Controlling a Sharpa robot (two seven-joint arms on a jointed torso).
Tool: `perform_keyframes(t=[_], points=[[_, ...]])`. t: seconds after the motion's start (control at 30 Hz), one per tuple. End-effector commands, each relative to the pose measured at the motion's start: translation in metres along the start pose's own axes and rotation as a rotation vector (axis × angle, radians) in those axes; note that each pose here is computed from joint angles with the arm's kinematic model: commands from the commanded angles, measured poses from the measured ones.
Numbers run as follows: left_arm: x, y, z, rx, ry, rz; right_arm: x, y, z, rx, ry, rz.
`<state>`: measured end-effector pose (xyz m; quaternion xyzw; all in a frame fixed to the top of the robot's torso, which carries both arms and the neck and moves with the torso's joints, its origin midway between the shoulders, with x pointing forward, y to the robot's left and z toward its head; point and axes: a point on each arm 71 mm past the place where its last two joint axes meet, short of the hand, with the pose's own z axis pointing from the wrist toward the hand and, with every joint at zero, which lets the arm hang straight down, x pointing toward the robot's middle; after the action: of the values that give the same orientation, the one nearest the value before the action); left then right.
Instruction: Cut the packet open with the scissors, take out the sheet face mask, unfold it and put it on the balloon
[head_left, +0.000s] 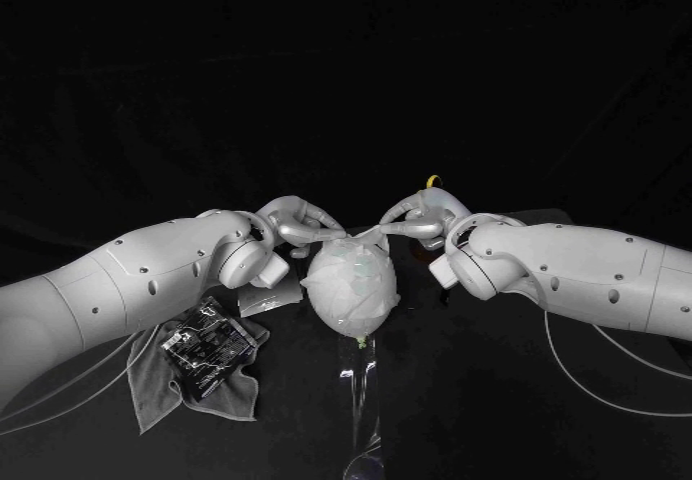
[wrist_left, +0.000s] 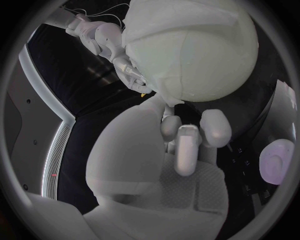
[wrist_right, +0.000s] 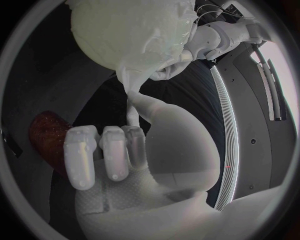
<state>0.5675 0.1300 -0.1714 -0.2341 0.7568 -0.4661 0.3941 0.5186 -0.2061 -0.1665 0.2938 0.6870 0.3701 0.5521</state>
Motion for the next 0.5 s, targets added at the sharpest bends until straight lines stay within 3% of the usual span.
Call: perform_keyframes(t=[0.03,0.5], points=[[0.0026,-0.0019,0.0008,0.003,0.023,0.024,0.0011,0.0021,-0.0004,-0.016,0.001,-0.002],[0.0014,-0.0009,0.0021,-0.012,0.018,0.046,0.0020,0.0032,-0.0017,-0.021,0.001,-0.001]])
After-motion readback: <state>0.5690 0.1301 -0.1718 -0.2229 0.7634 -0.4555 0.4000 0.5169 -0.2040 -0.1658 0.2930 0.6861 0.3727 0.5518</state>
